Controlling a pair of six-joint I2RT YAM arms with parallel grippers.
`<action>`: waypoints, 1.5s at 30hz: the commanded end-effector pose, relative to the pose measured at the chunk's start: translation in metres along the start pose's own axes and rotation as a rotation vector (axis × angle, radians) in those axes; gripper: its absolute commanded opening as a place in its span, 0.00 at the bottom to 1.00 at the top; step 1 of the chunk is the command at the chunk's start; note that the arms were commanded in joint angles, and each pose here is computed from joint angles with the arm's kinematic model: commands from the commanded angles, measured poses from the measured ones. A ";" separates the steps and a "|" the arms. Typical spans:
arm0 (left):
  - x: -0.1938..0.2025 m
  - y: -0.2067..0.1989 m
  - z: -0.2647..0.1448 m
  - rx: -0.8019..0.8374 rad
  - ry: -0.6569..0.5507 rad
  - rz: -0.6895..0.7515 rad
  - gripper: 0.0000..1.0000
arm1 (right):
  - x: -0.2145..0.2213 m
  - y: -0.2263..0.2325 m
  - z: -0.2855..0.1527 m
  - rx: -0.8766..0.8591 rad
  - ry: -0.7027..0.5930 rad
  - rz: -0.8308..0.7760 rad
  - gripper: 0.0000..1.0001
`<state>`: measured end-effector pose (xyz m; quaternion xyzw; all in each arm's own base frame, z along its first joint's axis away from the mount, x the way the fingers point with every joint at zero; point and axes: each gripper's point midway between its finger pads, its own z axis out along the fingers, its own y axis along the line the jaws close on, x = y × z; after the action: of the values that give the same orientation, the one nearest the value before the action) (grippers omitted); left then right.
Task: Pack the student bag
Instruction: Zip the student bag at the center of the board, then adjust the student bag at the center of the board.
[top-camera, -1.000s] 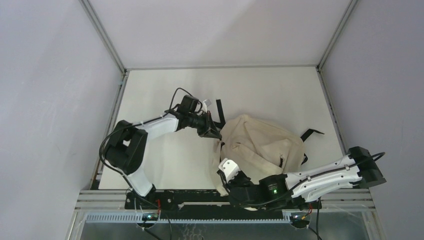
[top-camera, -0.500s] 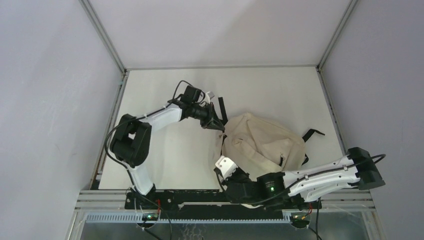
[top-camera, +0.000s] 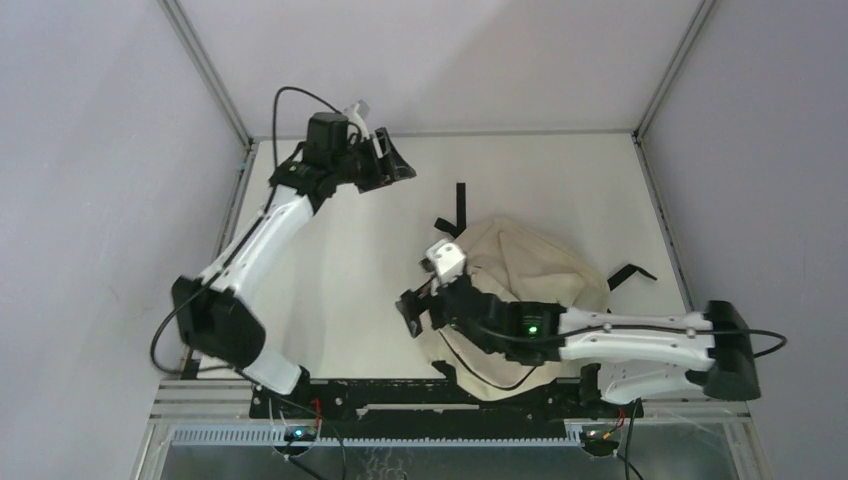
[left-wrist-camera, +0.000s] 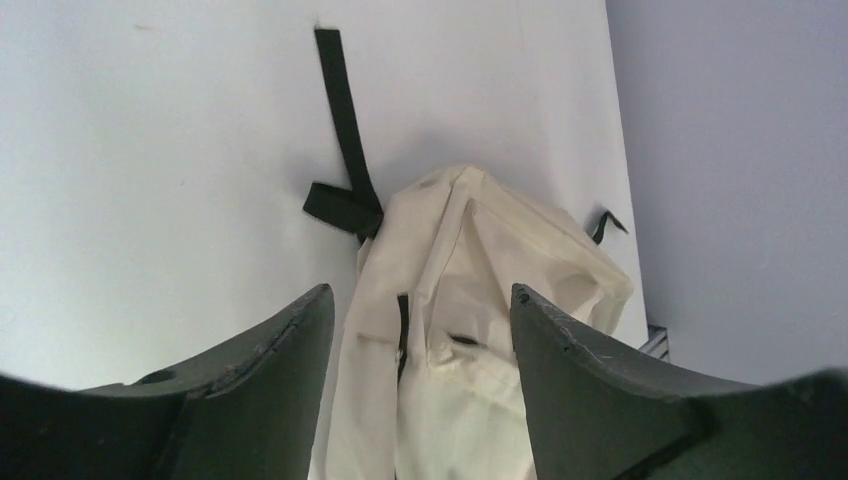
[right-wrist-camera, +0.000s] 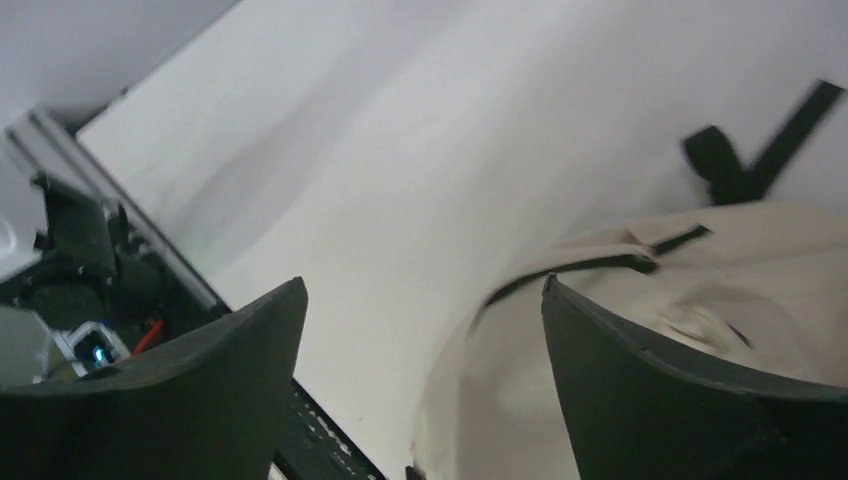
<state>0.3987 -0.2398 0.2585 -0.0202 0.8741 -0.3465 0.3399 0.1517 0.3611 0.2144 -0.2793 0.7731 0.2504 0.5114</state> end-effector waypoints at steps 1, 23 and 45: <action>0.023 0.001 -0.048 -0.051 -0.058 0.085 0.70 | -0.026 -0.071 -0.045 0.247 -0.109 0.125 0.99; 0.284 -0.022 -0.051 0.112 0.399 0.148 0.81 | 0.141 -0.246 -0.104 0.576 0.053 0.941 0.44; 0.102 0.047 -0.001 -0.215 0.164 0.051 0.48 | 0.116 -0.217 -0.107 0.478 0.090 1.068 0.55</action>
<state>0.2734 -0.2272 0.1168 -0.0361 0.9379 -0.2750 0.2081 0.1874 0.0927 0.0942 0.2562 0.8710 0.2354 0.3467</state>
